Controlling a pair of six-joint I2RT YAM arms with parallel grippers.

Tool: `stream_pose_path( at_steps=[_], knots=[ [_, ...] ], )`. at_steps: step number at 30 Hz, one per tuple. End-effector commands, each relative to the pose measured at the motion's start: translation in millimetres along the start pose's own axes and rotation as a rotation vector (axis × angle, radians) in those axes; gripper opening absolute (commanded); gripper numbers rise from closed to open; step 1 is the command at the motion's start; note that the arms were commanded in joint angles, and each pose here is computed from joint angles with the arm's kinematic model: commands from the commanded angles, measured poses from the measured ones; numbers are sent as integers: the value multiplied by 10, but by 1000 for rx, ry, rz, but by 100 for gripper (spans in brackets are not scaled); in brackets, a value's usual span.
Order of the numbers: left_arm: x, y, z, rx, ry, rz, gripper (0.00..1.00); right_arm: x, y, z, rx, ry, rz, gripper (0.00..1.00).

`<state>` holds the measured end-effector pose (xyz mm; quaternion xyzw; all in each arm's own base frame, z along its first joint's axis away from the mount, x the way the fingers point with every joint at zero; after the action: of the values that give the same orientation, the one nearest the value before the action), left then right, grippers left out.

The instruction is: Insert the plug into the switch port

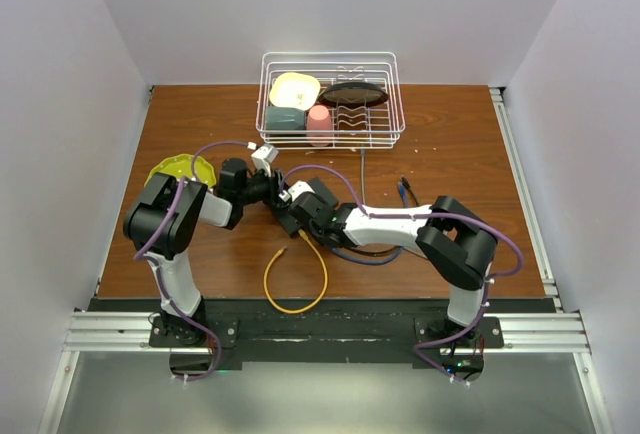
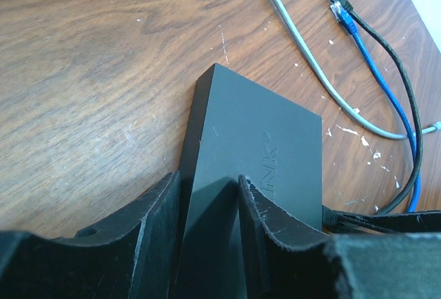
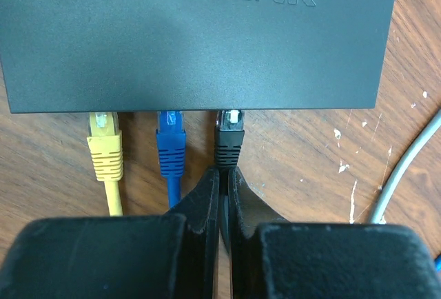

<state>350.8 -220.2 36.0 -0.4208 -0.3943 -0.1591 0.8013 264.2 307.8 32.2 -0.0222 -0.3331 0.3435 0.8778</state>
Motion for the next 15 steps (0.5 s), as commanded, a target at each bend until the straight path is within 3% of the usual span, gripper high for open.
stream_pose_path(
  at_steps=[1, 15],
  knots=[
    [-532, -874, 87, -362, 249, 63, 37, 1289, 25, 169, 50, -412, -193, 0],
    [-671, -950, 135, -416, 315, 75, 36, 1439, -63, 149, 35, -426, -224, 0]
  ],
)
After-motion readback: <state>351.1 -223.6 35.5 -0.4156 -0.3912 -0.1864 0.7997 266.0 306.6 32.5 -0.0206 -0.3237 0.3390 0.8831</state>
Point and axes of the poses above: each gripper's point midway between its finger pads, its own z axis back along the fingers, its own y axis along the line the jaws close on, x = y × z, the point moved 1 cm from there along z, back along the fingers
